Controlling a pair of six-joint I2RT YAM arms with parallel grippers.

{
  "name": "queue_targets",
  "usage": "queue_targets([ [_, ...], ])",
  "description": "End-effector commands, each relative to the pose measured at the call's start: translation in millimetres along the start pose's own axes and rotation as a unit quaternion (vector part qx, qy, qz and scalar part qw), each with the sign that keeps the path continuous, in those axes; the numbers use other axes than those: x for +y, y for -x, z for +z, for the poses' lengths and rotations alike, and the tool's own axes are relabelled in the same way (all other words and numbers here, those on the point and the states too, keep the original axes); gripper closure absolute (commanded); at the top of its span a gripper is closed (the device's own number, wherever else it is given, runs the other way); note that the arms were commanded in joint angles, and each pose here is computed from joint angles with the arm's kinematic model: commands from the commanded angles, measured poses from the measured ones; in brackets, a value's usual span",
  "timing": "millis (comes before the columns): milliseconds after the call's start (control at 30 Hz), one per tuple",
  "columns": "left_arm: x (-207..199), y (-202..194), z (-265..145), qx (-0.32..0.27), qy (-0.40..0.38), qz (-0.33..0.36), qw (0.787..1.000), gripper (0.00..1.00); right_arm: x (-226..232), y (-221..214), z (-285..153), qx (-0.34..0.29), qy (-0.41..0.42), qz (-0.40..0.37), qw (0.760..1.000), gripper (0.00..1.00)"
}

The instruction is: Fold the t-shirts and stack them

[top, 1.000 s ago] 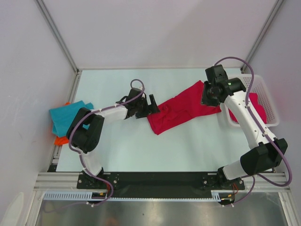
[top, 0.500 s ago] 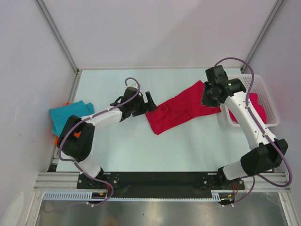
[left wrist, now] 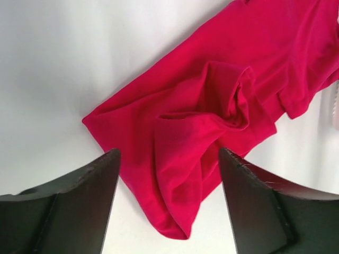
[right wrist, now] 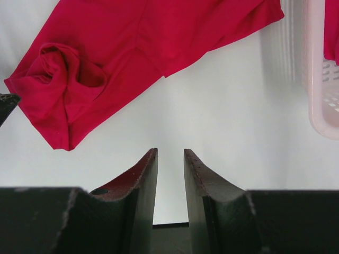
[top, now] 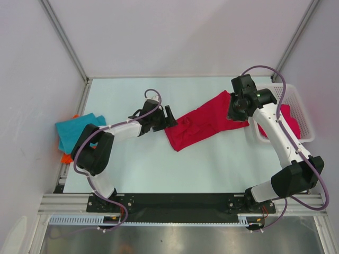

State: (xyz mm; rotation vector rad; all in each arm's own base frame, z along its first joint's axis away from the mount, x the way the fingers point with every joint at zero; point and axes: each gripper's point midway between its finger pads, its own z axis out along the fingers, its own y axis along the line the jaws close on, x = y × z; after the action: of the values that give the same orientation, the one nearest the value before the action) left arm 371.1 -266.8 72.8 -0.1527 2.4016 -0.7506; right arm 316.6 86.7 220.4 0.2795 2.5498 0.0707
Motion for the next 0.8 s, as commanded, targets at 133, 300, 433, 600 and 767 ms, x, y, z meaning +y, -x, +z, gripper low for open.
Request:
queue_targets([
  [133, -25.6, 4.6, 6.0, -0.005, -0.060, 0.002, 0.998, 0.40, -3.8, 7.4, -8.4, -0.021, 0.000, -0.002, 1.000, 0.69],
  [300, -23.9, 2.2, 9.3, 0.001, -0.060, -0.001, 0.998, 0.43, -5.7, 6.9, -9.9, -0.021, -0.002, -0.003, 1.000, 0.69],
  [433, -22.3, -0.5, 12.0, 0.005, -0.059, -0.004, 0.998, 0.43, -6.0, 6.9, -11.4, -0.022, -0.001, -0.003, 1.000, 0.69],
  [600, -23.0, -4.1, 14.1, 0.011, -0.066, -0.004, 0.998, 0.71, -6.7, 6.8, -13.4, -0.024, -0.001, -0.003, 1.000, 0.69],
  [767, -28.7, -1.9, 12.3, 0.009, -0.076, -0.006, 0.997, 0.84, -7.5, 5.8, -15.2, -0.025, -0.001, -0.002, 1.000, 0.69],
])
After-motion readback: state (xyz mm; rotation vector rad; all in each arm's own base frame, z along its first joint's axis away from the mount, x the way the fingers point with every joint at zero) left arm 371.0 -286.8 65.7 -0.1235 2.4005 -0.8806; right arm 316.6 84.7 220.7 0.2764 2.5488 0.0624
